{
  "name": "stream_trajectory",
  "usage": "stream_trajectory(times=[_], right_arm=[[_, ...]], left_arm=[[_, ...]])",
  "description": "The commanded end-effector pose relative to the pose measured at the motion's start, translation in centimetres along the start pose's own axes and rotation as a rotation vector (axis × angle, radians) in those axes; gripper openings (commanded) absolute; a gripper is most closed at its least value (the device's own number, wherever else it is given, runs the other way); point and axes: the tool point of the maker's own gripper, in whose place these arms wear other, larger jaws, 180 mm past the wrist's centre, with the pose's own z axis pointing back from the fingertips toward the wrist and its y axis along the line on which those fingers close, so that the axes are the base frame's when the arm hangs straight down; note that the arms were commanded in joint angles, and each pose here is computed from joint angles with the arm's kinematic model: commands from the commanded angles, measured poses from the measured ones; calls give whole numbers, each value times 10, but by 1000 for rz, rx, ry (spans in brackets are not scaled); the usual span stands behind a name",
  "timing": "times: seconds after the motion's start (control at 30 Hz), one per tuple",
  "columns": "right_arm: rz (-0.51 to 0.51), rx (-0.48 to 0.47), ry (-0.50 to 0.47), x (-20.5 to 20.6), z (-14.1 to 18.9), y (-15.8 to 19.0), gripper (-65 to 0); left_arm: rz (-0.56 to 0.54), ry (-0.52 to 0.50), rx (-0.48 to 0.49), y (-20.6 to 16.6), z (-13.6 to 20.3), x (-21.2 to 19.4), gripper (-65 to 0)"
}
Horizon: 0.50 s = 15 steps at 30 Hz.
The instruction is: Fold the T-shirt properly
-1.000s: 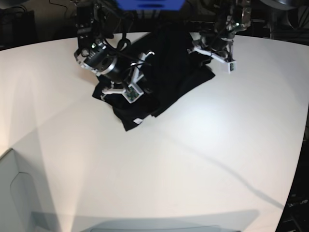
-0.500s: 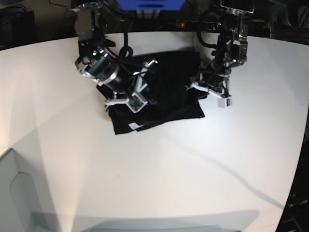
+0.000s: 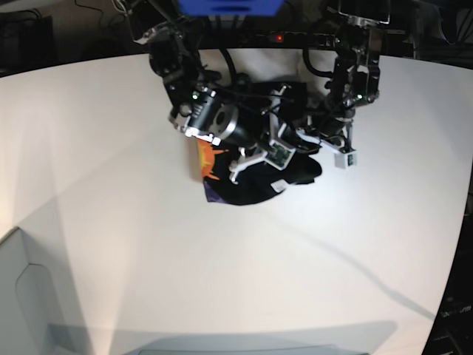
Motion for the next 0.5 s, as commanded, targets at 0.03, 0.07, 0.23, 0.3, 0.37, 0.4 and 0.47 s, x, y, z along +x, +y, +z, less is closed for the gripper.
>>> stream_trajectory(times=[0.03,0.07,0.23,0.3,0.37,0.4,0.47], right_arm=[[-6,32,-36,12,-7,7,-650],[-10,34,-37,13,-8,8,-650],[9,21,-57,21,-4,3,-650],[16,18,-58,23,-4,2,-650],[19,15,-57,23,-3,1,-650],[20,13,-56,22,-3,0,-650],[16,16,-56,22,-4,1,-650]], left_arm=[[5,33,31,6,3,-7,-420],[2,23,28,5,5,-4,-420],[-33,-16,12,-2,19,9,-406],[-46,-34,-1,-8,24,14,-358],[-52,-42,-2,-9,29,14,-324],[-49,-50,3,-7,32,16,-315],[-44,-60,16,-2,37,17,-309]])
